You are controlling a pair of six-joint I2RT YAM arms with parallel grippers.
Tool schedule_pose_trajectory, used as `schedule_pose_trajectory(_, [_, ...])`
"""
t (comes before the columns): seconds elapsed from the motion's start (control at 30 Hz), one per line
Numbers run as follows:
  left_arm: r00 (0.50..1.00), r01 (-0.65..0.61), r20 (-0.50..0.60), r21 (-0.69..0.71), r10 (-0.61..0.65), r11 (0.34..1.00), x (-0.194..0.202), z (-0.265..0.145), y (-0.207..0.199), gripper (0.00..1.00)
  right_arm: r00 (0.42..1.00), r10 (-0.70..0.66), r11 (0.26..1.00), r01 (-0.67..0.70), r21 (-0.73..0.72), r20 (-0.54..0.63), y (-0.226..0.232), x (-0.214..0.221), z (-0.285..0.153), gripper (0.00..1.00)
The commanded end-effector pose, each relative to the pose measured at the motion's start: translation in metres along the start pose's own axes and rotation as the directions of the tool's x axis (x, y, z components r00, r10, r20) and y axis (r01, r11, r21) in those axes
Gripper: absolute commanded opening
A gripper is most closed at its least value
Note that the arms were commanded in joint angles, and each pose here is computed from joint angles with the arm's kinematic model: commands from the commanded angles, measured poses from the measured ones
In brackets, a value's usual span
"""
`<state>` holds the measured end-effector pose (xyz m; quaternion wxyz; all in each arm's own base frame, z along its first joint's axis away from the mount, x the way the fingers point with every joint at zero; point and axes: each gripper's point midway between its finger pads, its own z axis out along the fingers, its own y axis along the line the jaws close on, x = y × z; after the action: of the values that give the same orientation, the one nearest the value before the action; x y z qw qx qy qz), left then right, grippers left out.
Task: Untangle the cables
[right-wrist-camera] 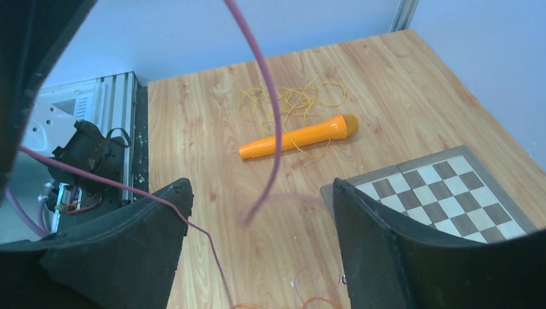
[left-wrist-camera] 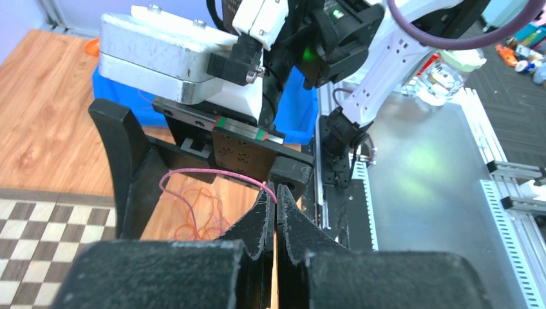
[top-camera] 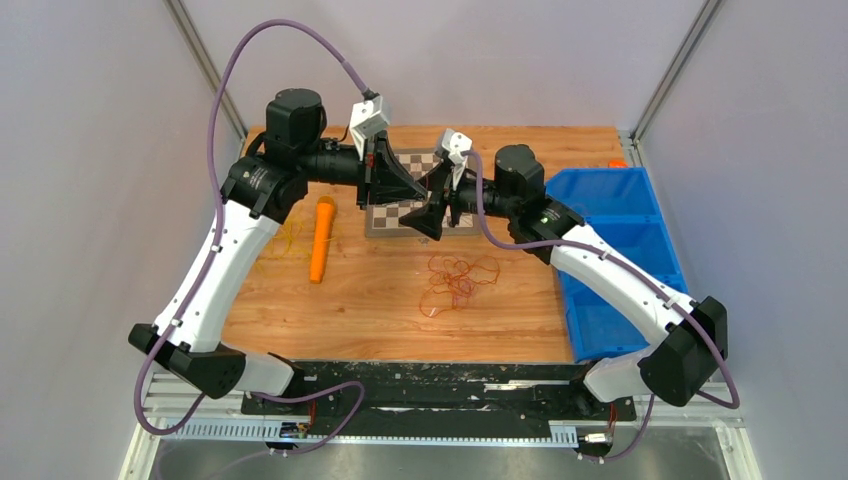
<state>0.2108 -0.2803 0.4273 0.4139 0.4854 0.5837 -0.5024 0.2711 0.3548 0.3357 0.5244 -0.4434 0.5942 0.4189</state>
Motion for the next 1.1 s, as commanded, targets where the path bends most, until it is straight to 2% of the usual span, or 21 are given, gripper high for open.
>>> schedule_pose_trajectory(0.0, [0.997, -0.020, 0.069, 0.068, 0.015, 0.998, -0.026, -0.003, -0.018, 0.00, 0.992, -0.052, 0.999, 0.051, 0.014, 0.112, -0.001, -0.039, -0.001, 0.80])
schedule_pose_trajectory(0.03, [0.997, -0.015, 0.071, 0.070, 0.010, 0.997, -0.026, -0.003, -0.019, 0.00, 0.990, -0.060, 0.998, 0.060, -0.001, 0.125, 0.002, -0.044, -0.002, 0.72])
schedule_pose_trajectory(0.07, [0.997, -0.019, 0.074, 0.069, 0.014, 0.997, -0.027, -0.003, -0.018, 0.00, 0.989, -0.066, 0.998, 0.068, -0.015, 0.136, 0.006, -0.048, -0.003, 0.58])
schedule_pose_trajectory(0.13, [0.996, -0.016, 0.085, 0.053, 0.011, 0.998, -0.029, -0.004, -0.013, 0.00, 0.984, -0.079, 0.996, 0.083, -0.019, 0.158, 0.010, -0.055, -0.007, 0.18])
schedule_pose_trajectory(0.17, [0.996, 0.017, 0.088, 0.044, -0.021, 0.999, -0.028, -0.005, -0.009, 0.00, 0.983, -0.085, 0.996, 0.089, -0.013, 0.164, 0.010, -0.057, -0.010, 0.03])
schedule_pose_trajectory(0.2, [0.994, 0.013, 0.108, 0.016, -0.014, 1.000, -0.033, -0.009, -0.002, 0.00, 0.981, -0.094, 0.995, 0.095, 0.000, 0.169, 0.010, -0.058, -0.013, 0.00])
schedule_pose_trajectory(0.23, [0.991, 0.064, 0.117, -0.018, -0.062, 0.998, -0.032, -0.011, 0.006, 0.00, 0.980, -0.099, 0.995, 0.099, 0.010, 0.172, 0.009, -0.060, -0.017, 0.00])
schedule_pose_trajectory(0.3, [0.982, 0.119, 0.158, -0.112, -0.101, 0.987, -0.036, -0.022, 0.027, 0.25, 0.979, -0.106, 0.994, 0.099, 0.048, 0.176, 0.003, -0.064, -0.028, 0.00])
schedule_pose_trajectory(0.33, [0.978, 0.136, 0.178, -0.165, -0.106, 0.977, -0.036, -0.030, 0.041, 0.53, 0.979, -0.108, 0.993, 0.097, 0.069, 0.173, -0.002, -0.066, -0.035, 0.00])
schedule_pose_trajectory(0.37, [0.974, 0.157, 0.191, -0.188, -0.120, 0.970, -0.037, -0.035, 0.045, 0.66, 0.979, -0.114, 0.991, 0.100, 0.092, 0.171, -0.007, -0.070, -0.043, 0.00])
schedule_pose_trajectory(0.4, [0.971, 0.169, 0.205, -0.233, -0.121, 0.958, -0.036, -0.042, 0.055, 0.85, 0.978, -0.121, 0.987, 0.100, 0.129, 0.167, -0.018, -0.074, -0.054, 0.00])
schedule_pose_trajectory(0.47, [0.972, 0.157, 0.214, -0.292, -0.095, 0.943, -0.032, -0.050, 0.063, 0.98, 0.981, -0.121, 0.978, 0.092, 0.187, 0.151, -0.035, -0.080, -0.073, 0.00])
schedule_pose_trajectory(0.57, [0.976, 0.120, 0.211, -0.357, -0.045, 0.927, -0.025, -0.058, 0.067, 1.00, 0.981, -0.131, 0.957, 0.086, 0.275, 0.146, -0.062, -0.096, -0.104, 0.00])
schedule_pose_trajectory(0.8, [0.984, 0.126, 0.166, -0.443, -0.057, 0.888, 0.009, -0.060, 0.088, 1.00, 0.988, -0.135, 0.862, 0.078, 0.501, 0.080, -0.143, -0.107, -0.185, 0.00])
schedule_pose_trajectory(1.07, [0.987, 0.135, 0.140, -0.467, -0.078, 0.874, 0.028, -0.059, 0.101, 1.00, 0.991, -0.099, 0.734, 0.131, 0.666, -0.085, -0.242, -0.037, -0.276, 0.00])
